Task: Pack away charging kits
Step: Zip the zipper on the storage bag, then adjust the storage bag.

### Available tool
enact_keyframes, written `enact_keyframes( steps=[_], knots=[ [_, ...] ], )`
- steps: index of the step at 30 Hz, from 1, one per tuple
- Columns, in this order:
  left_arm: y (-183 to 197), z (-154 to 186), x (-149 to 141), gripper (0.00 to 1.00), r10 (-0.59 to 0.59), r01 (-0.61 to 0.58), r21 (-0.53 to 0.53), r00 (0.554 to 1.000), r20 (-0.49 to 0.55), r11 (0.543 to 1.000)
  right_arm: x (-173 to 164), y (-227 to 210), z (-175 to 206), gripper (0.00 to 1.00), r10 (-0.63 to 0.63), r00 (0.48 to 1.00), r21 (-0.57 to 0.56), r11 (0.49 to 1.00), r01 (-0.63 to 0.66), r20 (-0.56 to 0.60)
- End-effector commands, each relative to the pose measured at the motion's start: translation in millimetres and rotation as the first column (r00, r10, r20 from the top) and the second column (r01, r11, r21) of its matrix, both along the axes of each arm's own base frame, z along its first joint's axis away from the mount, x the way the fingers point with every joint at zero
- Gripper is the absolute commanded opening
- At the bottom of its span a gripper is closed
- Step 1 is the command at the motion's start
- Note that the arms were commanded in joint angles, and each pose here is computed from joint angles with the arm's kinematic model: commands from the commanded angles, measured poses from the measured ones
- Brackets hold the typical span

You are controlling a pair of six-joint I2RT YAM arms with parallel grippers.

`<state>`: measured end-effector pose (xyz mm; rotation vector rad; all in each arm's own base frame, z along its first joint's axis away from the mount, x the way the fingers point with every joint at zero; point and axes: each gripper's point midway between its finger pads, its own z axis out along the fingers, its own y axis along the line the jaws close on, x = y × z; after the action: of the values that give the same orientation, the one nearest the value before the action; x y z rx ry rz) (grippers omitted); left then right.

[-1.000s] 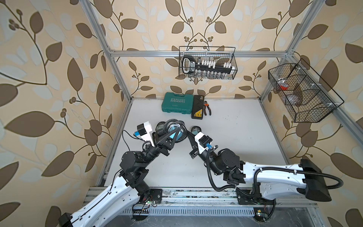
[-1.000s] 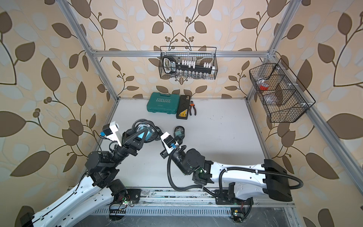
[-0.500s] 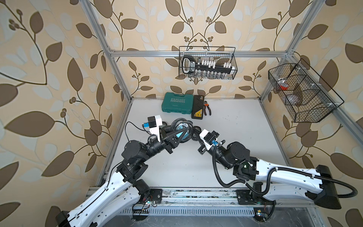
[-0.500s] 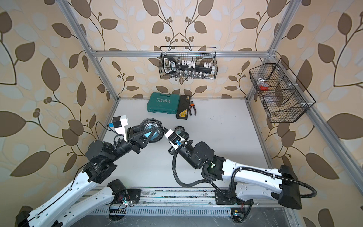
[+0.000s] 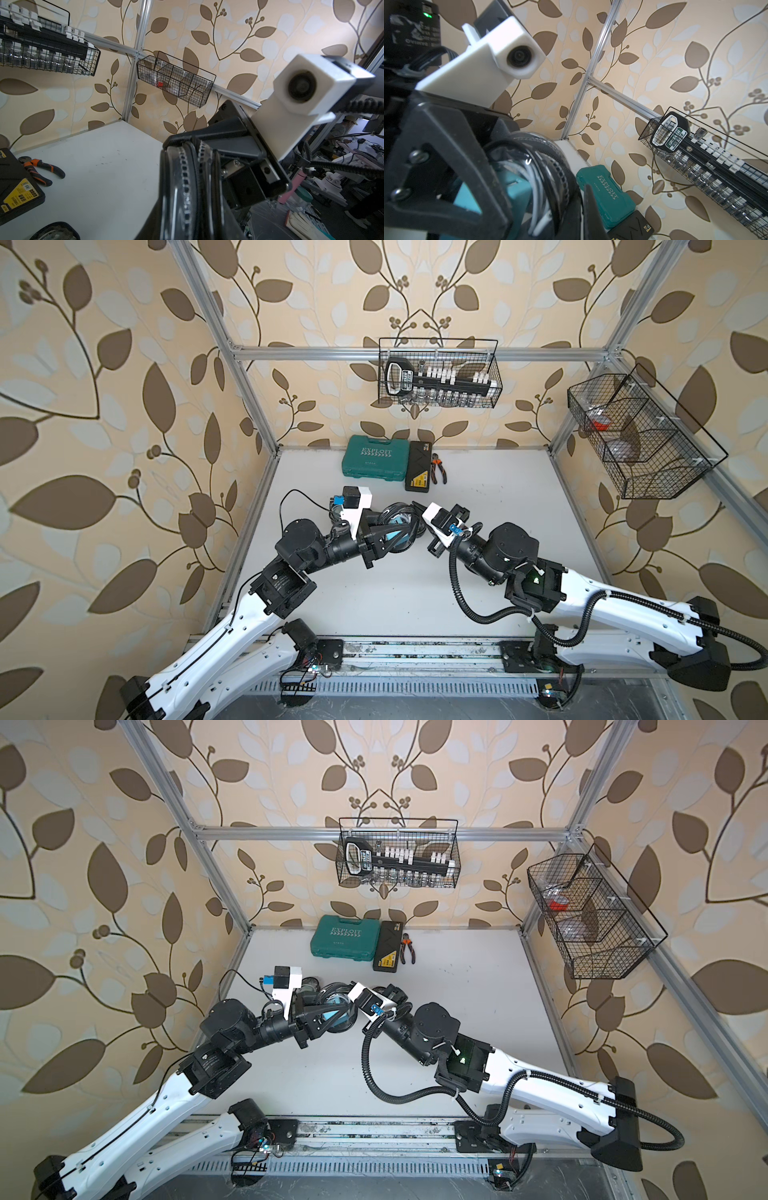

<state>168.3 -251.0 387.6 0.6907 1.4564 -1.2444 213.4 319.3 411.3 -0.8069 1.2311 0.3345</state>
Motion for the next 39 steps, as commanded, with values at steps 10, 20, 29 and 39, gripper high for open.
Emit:
enact_keyframes(
  steps=[10, 20, 29, 39],
  knots=[
    [-19, -14, -5, 0.32, -0.114, 0.118, 0.071, 0.992, -0.049, 0.991, 2, -22, 38, 0.0, 0.001, 0.998, 0.354, 0.935, 0.023, -0.067],
    [-15, 21, 3, 0.79, -0.066, 0.075, -0.102, 0.994, 0.089, 0.992, 13, -33, 25, 0.0, 0.023, 0.982, 0.58, 0.809, 0.093, -0.189],
    [14, 40, 2, 0.86, 0.076, -0.017, -0.328, 0.983, 0.166, 0.944, 6, -24, 9, 0.0, 0.096, 0.963, 0.676, 0.729, 0.103, -0.25],
    [18, 52, 9, 0.62, 0.112, -0.038, -0.389, 0.979, 0.169, 0.92, 5, -19, -9, 0.0, 0.081, 0.948, 0.699, 0.695, 0.167, -0.308]
  ],
)
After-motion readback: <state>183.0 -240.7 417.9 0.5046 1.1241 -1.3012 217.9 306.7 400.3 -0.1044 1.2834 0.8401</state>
